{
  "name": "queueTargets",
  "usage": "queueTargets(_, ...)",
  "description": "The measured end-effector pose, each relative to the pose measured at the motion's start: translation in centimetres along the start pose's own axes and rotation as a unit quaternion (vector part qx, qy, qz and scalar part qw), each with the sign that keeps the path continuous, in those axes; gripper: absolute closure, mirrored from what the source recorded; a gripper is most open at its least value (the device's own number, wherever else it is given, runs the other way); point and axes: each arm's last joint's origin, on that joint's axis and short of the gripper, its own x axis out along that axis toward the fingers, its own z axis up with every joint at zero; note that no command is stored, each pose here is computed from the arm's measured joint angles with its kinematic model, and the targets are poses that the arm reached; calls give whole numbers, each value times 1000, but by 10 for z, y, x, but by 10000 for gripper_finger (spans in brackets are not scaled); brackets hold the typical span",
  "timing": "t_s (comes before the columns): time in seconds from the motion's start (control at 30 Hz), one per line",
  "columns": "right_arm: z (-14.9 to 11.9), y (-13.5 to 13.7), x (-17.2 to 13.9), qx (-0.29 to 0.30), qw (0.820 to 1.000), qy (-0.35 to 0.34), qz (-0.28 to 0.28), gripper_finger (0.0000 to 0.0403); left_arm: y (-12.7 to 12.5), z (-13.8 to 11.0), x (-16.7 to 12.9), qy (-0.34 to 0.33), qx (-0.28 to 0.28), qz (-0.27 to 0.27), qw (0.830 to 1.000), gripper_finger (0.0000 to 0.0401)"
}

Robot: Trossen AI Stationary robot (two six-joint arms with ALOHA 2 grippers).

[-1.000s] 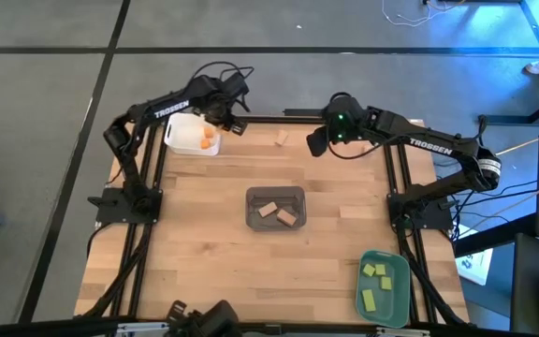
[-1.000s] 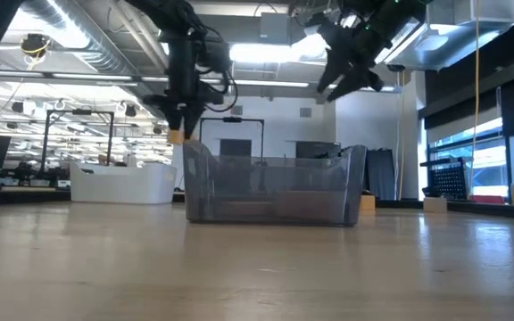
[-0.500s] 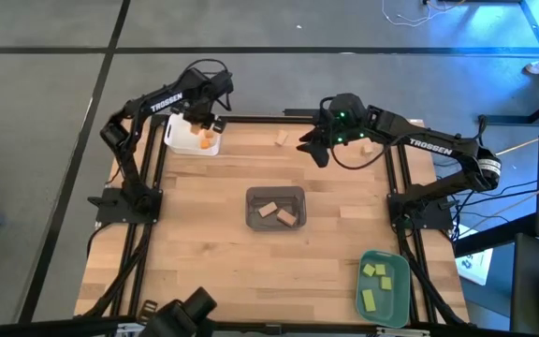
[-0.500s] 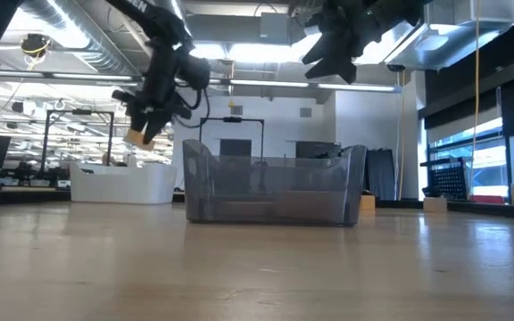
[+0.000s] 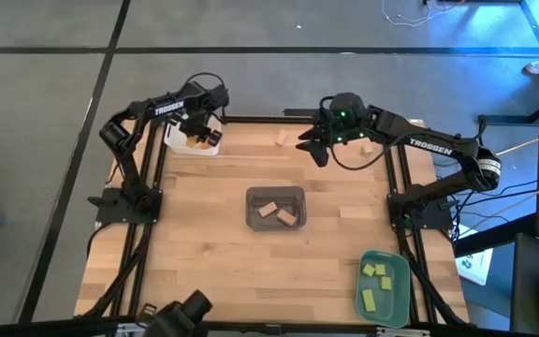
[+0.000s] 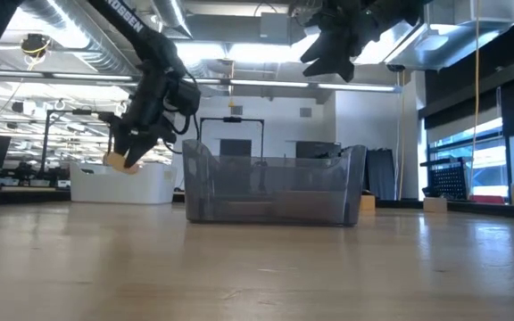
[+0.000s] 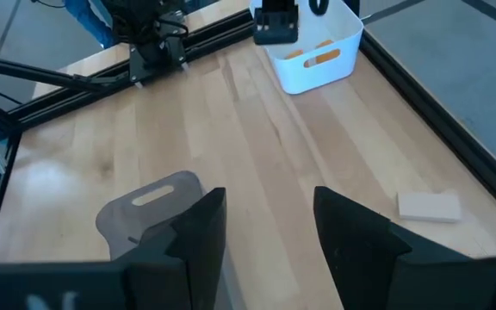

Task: Sort & place blocks by color
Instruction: Put the yellow block into the white bin

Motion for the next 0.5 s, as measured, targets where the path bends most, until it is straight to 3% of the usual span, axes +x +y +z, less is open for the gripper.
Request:
queueTargets(0.4, 2, 0, 0, -11, 1000, -10, 1, 227, 1, -2, 12, -16, 27, 46, 998, 278)
queueTargets(0.5, 2, 0, 0, -11, 1000, -11, 2, 227, 1, -1, 12, -17, 73, 46, 996, 276)
